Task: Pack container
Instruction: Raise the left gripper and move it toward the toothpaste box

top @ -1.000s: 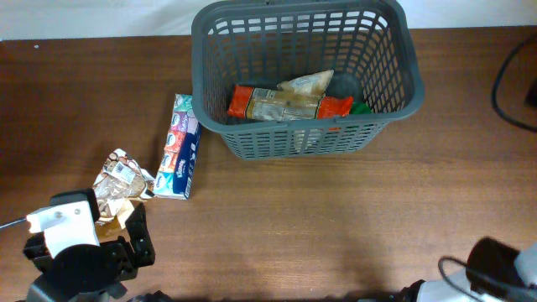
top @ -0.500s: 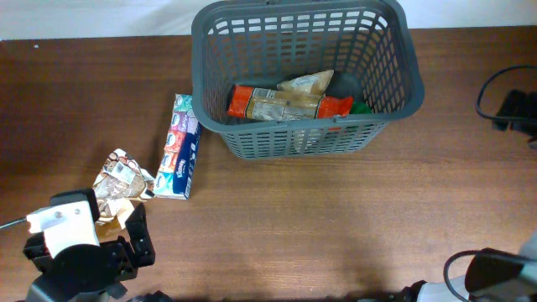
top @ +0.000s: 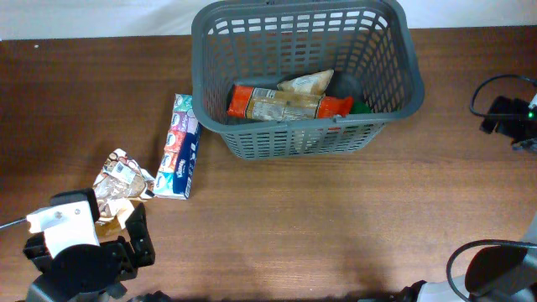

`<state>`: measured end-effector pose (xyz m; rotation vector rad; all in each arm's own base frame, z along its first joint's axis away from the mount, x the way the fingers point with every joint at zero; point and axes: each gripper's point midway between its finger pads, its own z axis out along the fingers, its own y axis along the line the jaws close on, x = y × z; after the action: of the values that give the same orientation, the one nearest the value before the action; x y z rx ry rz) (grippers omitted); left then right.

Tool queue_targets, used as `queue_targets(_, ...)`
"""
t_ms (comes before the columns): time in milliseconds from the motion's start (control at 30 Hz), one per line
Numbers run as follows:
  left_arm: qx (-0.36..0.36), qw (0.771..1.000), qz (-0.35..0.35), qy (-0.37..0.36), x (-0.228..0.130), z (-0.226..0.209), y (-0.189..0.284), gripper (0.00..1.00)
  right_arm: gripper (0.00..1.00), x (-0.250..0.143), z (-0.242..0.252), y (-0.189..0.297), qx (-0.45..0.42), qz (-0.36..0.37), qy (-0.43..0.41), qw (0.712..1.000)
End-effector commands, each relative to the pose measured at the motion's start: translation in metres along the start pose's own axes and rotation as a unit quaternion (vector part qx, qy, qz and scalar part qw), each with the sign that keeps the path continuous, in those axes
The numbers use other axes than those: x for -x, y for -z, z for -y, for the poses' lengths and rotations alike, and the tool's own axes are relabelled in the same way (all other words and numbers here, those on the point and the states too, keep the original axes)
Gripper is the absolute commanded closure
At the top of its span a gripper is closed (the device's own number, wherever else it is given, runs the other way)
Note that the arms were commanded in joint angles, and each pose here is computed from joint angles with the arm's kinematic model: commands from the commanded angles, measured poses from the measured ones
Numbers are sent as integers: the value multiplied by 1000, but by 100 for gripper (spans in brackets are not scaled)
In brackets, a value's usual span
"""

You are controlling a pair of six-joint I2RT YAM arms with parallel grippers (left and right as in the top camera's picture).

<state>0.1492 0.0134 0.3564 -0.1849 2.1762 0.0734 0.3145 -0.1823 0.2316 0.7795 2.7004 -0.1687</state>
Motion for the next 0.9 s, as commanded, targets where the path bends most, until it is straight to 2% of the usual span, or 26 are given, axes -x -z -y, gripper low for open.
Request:
queue_targets(0, -3, 1000, 1, 1, 1, 0, 1, 1, 1, 3, 1, -2, 2, 5, -9, 1000)
queue_targets(133, -4, 1000, 1, 2, 1, 1, 1, 0, 1, 3, 1, -2, 2, 4, -9, 1000)
queue_targets(333, -51, 998, -24, 3, -8, 17, 2, 0, 1, 3, 1, -2, 2, 4, -9, 1000)
queue_targets(567, -161, 986, -31, 28, -1, 58, 11, 0, 1, 3, 1, -2, 2, 4, -9, 1000)
queue_targets(800, -154, 987, 3, 43, 15, 58, 11, 0, 1, 3, 1, -2, 2, 4, -9, 1000)
queue_targets(867, -133, 989, 26, 52, 25, 51, 9, 0, 1, 3, 1, -2, 2, 4, -9, 1000)
